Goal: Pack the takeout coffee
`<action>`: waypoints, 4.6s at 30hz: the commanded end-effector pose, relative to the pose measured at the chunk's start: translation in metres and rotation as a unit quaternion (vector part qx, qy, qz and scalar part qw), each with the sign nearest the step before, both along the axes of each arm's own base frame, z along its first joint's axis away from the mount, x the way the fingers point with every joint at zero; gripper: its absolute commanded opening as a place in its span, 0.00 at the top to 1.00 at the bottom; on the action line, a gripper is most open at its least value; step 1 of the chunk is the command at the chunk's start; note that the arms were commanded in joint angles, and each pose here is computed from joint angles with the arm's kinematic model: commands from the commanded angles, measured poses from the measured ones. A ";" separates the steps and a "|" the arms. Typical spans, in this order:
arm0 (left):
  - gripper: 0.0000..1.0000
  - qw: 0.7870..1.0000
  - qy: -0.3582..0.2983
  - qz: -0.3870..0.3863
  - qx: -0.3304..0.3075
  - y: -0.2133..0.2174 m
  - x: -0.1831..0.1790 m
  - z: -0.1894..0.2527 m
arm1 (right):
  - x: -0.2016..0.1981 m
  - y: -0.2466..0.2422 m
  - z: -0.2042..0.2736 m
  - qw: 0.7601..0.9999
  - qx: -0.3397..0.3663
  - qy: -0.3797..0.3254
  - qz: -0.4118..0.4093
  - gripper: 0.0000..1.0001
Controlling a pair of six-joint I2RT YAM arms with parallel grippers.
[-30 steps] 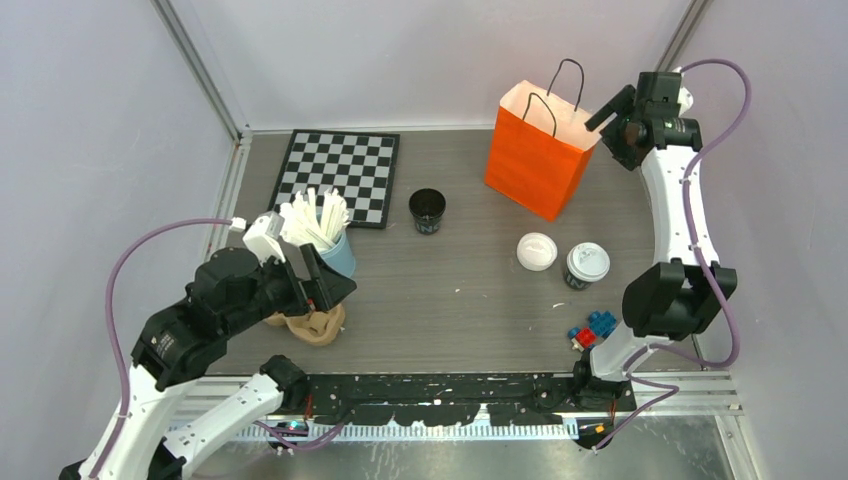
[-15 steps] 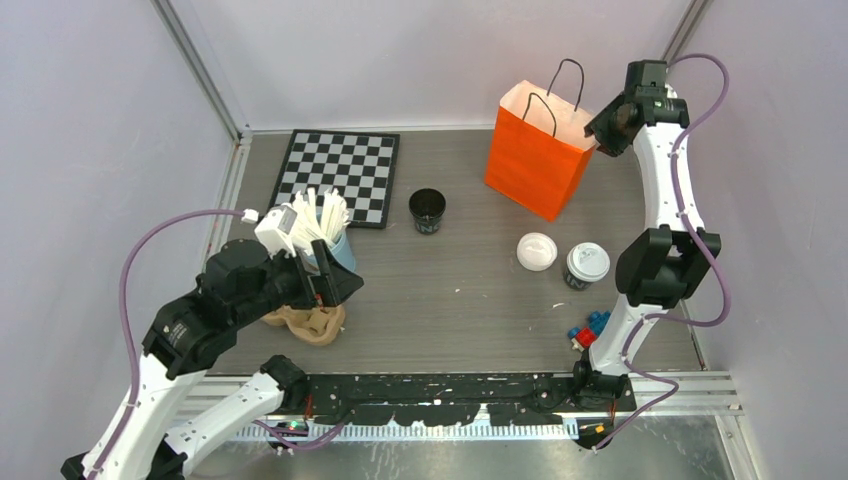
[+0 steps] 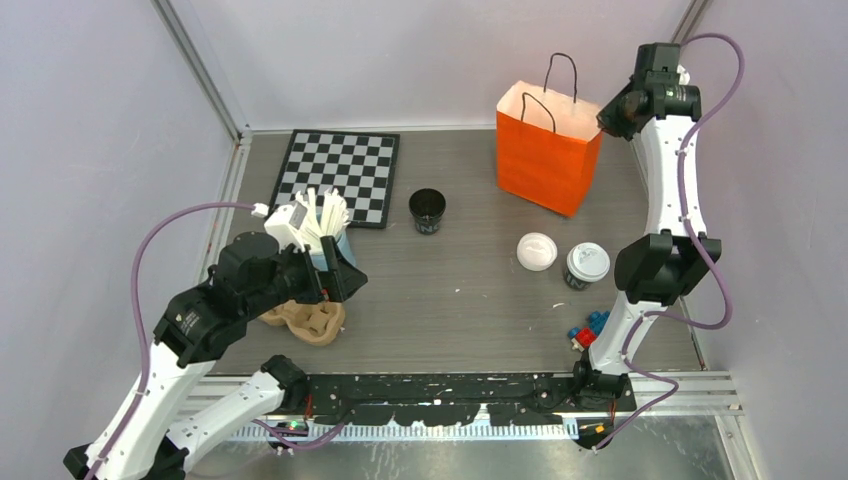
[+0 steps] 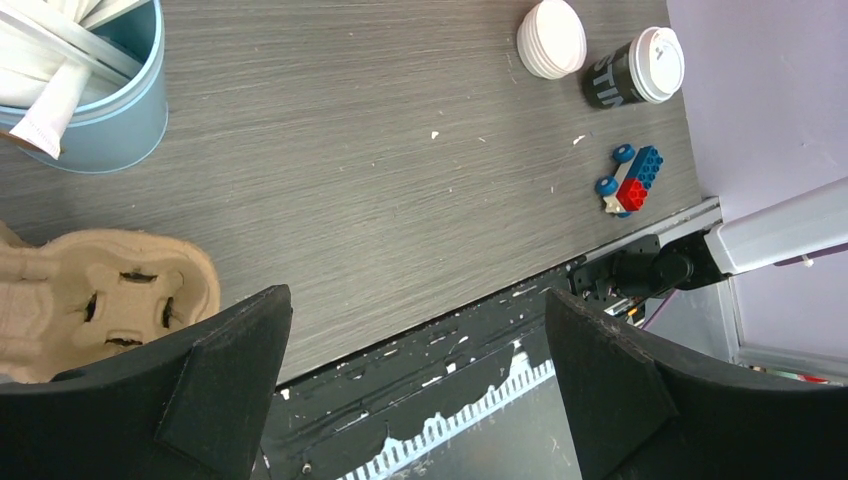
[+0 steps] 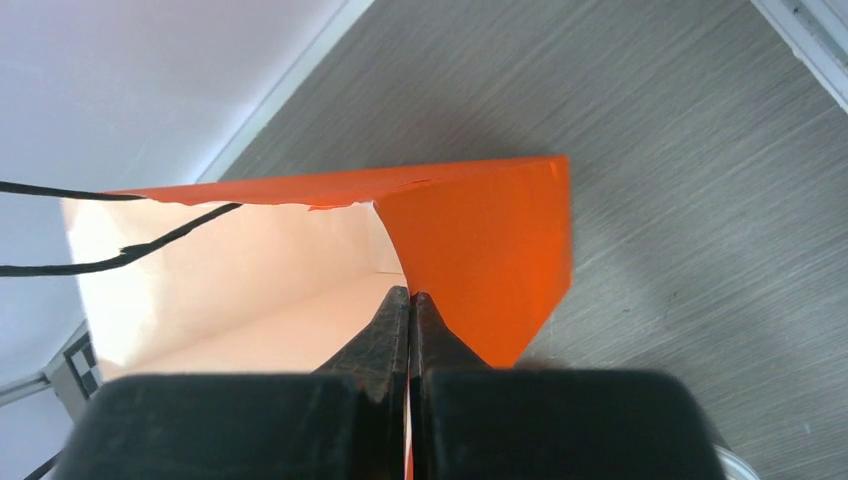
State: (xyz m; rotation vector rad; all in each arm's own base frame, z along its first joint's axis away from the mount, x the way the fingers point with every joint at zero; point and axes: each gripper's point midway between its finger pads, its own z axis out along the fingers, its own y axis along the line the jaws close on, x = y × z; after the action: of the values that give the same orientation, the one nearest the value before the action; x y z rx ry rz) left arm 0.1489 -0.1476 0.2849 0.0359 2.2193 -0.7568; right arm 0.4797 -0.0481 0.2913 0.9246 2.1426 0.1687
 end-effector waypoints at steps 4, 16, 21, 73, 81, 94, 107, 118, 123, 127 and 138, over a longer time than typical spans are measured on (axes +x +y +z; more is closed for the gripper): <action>0.00 0.999 -0.039 -0.004 -0.010 -0.001 0.005 0.021 | 0.000 0.006 0.044 0.998 -0.007 -0.048 0.029 1.00; 0.00 0.998 -0.057 0.014 0.014 0.008 0.013 0.027 | -0.067 0.037 0.115 0.994 0.001 -0.082 0.075 0.99; 0.00 0.998 -0.053 0.007 0.025 0.004 0.018 0.028 | -0.108 0.077 0.130 0.988 0.006 -0.078 0.134 0.99; 0.01 0.986 0.038 0.160 0.027 0.023 0.037 0.032 | -0.235 0.202 -0.007 0.941 -0.014 0.062 0.332 0.90; 0.00 0.934 0.080 0.343 0.068 0.088 0.031 0.018 | -0.242 0.202 0.043 0.942 0.005 0.004 0.334 0.36; 0.18 0.813 0.217 0.540 0.005 0.126 0.009 -0.086 | -0.255 0.166 0.066 0.938 -0.075 -0.041 0.336 0.12; 0.47 0.790 0.246 0.561 0.031 0.146 0.037 -0.132 | -0.256 0.153 0.060 0.929 -0.126 -0.039 0.347 0.11; 0.53 0.775 0.282 0.557 0.094 0.154 0.032 -0.149 | -0.249 0.148 0.057 0.921 -0.158 -0.026 0.354 0.11; 0.53 0.771 0.274 0.570 0.075 0.154 0.032 -0.158 | -0.247 0.149 0.057 0.920 -0.160 -0.024 0.356 0.11; 0.52 0.764 0.276 0.581 0.050 0.150 0.030 -0.169 | -0.247 0.151 0.056 0.919 -0.159 -0.021 0.360 0.11; 0.50 0.767 0.265 0.582 0.046 0.152 0.033 -0.179 | -0.247 0.150 0.060 0.921 -0.158 -0.025 0.356 0.11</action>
State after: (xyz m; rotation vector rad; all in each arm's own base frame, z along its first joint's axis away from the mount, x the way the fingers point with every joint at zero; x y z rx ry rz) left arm 0.1690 0.0008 0.1014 -1.5136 2.2525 0.1314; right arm 0.2314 0.1027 0.3384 -0.0590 2.3208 0.1901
